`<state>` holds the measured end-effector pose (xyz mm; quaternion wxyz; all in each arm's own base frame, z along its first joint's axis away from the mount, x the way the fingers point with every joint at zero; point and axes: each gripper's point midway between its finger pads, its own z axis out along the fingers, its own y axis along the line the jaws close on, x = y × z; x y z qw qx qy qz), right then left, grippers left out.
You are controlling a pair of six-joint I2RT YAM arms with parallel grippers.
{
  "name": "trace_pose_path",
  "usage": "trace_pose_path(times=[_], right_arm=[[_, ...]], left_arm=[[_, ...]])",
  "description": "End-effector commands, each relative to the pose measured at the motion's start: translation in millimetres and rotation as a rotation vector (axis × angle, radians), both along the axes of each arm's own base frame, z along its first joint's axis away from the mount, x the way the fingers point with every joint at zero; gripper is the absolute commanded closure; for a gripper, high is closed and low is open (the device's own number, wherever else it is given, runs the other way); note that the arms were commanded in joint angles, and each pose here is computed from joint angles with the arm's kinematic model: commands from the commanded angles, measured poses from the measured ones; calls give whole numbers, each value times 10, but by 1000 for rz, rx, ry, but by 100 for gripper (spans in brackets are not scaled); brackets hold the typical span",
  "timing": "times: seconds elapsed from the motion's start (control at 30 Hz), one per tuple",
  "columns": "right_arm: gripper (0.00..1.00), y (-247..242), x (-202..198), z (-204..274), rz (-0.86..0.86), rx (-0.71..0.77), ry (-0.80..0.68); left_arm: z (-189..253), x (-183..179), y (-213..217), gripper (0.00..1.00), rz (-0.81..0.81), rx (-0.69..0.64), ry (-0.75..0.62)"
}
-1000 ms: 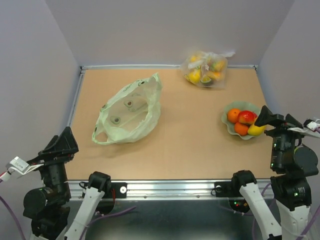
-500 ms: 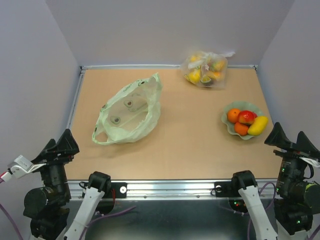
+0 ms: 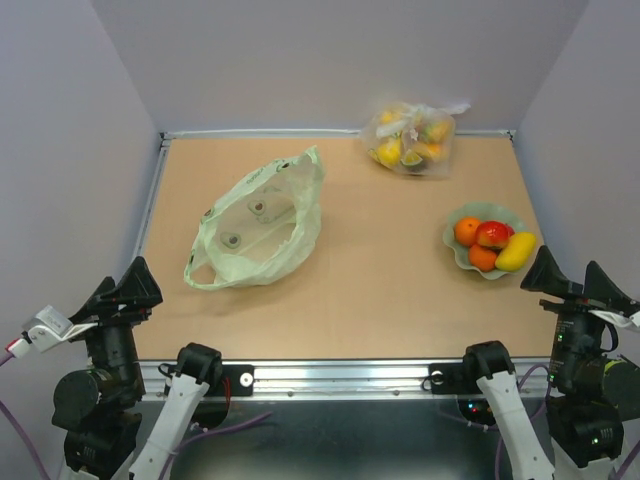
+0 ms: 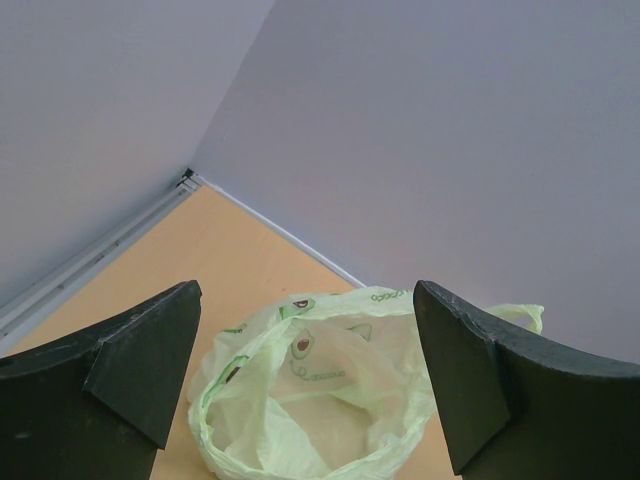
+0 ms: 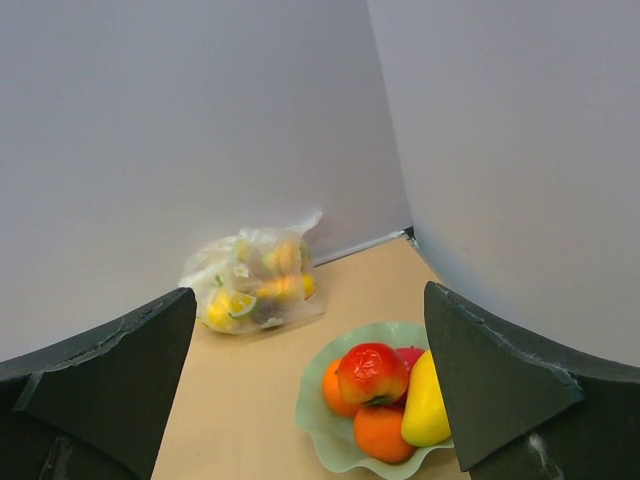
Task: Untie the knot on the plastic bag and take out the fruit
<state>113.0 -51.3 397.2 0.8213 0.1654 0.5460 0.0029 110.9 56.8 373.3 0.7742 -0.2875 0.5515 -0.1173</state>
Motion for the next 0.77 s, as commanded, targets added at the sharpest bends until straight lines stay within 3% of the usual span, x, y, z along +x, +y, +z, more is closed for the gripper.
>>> trace_pose_path(times=[0.0, 0.73], right_arm=[[0, 32, 45, -47, 13, -28, 20], [0, 114, 78, -84, 53, -60, 33]], left_arm=[[57, 16, 2, 1, 7, 2, -23], [61, 49, -42, 1, -12, 12, -24]])
